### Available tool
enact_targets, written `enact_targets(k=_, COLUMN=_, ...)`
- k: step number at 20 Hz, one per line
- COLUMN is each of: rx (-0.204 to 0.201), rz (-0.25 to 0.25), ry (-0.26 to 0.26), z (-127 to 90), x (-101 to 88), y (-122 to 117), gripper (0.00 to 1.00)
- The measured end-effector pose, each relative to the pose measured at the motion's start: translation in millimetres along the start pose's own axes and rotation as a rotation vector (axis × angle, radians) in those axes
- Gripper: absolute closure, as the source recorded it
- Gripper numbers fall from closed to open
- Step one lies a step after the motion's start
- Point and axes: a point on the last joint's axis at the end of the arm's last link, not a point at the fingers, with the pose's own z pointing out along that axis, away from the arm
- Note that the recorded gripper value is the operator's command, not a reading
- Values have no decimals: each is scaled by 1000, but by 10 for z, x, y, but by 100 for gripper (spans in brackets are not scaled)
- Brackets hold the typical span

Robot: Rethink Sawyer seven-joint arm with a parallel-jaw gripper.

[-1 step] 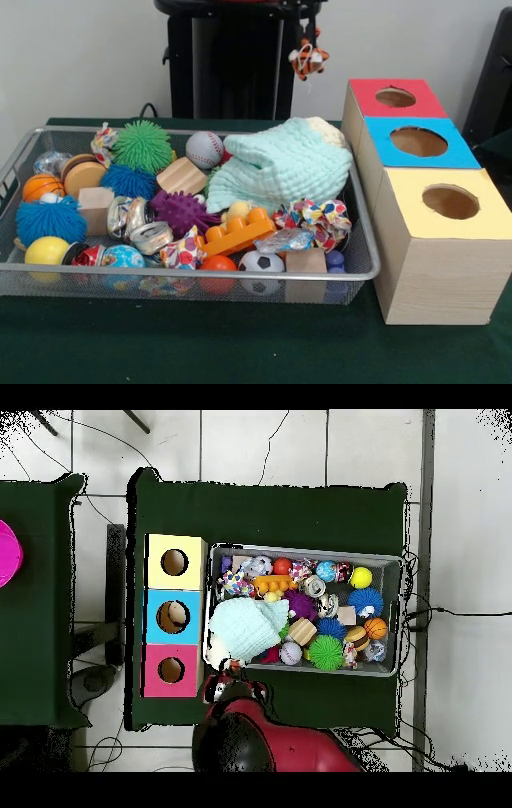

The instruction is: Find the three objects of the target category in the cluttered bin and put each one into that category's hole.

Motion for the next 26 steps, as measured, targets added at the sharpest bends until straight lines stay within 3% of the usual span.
enact_targets(k=8, rx=-3, rz=49, ry=5, z=107, x=356, y=426, gripper=100)
enact_targets(k=17, rx=12, rz=100, ry=-11, z=567, x=888, y=1027, gripper=100)
enact_targets(k=20, rx=24, rz=128, ry=-33, z=687, x=956, y=1136, gripper=100)
enact_targets(k=26, rx=32, rz=185, ry=-113, z=836, x=840, y=1345, gripper=100)
